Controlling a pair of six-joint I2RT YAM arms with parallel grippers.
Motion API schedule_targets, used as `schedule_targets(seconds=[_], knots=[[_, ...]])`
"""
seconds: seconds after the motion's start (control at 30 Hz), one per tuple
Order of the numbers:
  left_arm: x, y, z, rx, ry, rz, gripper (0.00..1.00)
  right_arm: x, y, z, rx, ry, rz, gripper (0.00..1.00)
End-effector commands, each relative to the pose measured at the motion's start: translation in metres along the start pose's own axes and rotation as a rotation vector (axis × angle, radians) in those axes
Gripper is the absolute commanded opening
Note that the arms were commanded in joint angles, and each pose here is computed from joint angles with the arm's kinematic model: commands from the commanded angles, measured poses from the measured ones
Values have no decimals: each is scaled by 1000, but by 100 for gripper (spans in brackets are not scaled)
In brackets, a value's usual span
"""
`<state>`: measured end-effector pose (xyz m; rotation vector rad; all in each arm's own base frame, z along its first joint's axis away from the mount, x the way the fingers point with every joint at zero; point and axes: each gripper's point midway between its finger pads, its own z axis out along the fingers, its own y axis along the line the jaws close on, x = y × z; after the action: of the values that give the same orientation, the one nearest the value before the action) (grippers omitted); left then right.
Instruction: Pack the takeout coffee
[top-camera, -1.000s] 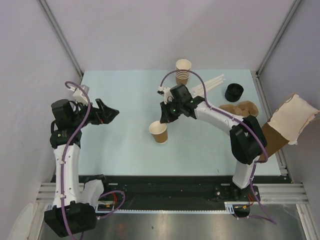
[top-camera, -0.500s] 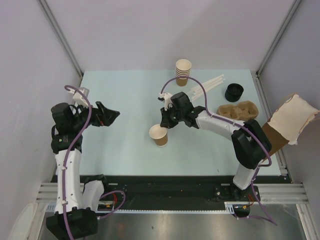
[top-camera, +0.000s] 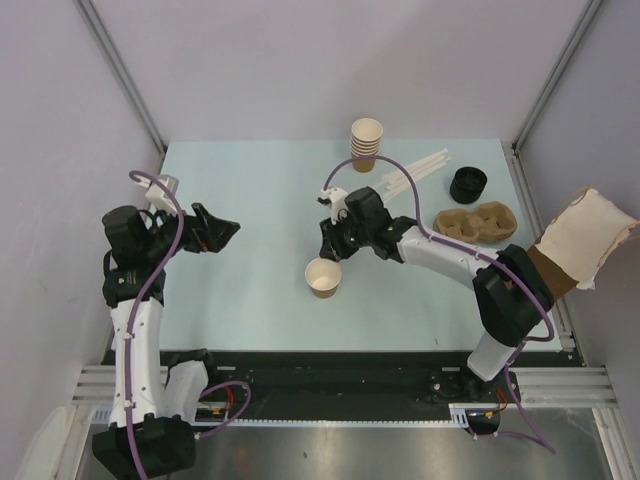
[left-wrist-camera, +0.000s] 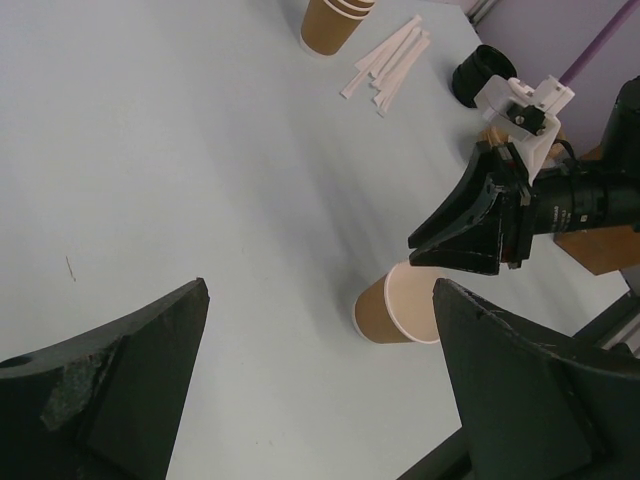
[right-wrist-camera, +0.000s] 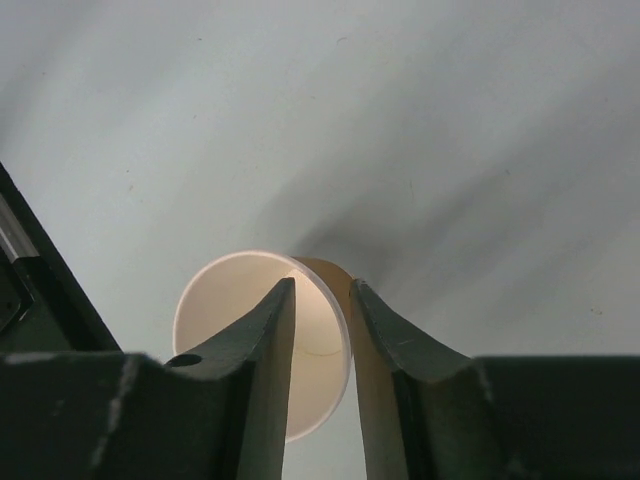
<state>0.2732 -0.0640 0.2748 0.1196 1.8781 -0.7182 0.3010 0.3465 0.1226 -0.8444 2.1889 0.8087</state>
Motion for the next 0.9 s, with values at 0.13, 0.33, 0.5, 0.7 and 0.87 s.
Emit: schedule_targets(seconds=[0.13, 0.33, 0.5, 0.7, 0.87], knots=[[-16, -14, -7, 43, -41, 75, 99, -62, -4, -62, 15, -147, -22, 70], [-33, -14, -11, 11, -67, 152, 100, -129, -62, -146, 158, -310, 21, 100], [-48, -12, -14, -22, -103, 215, 99, -161, -126, -217, 277, -370, -86, 100], [-56, -13, -12, -15, -130, 211, 100, -129, -230, -222, 514, 16, -73, 91], [-51, -15, -8, 9, -118, 190, 100, -76, -291, -223, 545, 287, -69, 80]])
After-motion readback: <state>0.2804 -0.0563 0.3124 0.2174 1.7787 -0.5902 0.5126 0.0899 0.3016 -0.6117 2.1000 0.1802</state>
